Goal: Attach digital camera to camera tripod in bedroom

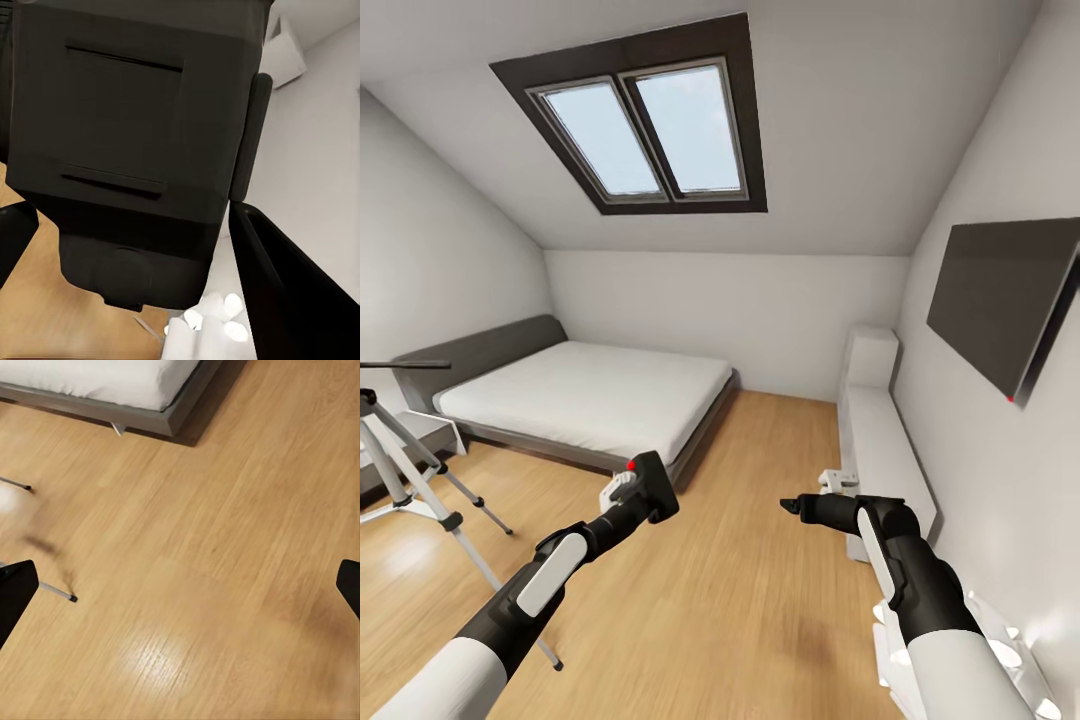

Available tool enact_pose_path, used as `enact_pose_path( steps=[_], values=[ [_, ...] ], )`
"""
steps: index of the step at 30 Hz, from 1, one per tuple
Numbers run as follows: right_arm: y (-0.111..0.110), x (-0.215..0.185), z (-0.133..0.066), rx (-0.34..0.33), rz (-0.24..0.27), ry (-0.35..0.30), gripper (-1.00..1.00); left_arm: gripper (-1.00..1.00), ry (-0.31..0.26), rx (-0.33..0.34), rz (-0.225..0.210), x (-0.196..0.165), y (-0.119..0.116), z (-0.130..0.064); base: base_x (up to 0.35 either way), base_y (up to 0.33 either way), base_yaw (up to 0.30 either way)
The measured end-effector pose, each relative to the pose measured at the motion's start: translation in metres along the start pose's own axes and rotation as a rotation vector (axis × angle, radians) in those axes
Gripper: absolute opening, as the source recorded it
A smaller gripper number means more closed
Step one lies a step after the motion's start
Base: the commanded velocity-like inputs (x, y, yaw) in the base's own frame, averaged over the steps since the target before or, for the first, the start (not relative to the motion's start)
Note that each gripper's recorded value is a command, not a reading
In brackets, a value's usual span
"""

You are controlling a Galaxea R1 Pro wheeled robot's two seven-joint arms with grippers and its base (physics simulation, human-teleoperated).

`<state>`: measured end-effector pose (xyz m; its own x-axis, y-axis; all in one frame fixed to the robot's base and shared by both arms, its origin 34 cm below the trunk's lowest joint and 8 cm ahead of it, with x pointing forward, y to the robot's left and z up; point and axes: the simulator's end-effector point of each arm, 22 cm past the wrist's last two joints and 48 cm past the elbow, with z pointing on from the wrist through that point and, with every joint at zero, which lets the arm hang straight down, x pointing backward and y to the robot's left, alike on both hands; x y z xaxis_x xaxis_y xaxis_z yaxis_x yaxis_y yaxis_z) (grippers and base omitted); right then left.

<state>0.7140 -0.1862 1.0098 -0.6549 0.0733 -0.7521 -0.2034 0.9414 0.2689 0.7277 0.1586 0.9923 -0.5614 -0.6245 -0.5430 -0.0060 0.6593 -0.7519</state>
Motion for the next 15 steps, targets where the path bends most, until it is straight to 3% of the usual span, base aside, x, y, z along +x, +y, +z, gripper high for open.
enact_pose_path(
  steps=[15],
  values=[
    [0.0050, -0.0038, -0.0104, -0.003, 0.003, 0.003, 1.00, -1.00, 0.001, -0.016, 0.003, -0.0024, -0.0055, -0.0087, 0.000, 0.000, 0.000]
  ],
)
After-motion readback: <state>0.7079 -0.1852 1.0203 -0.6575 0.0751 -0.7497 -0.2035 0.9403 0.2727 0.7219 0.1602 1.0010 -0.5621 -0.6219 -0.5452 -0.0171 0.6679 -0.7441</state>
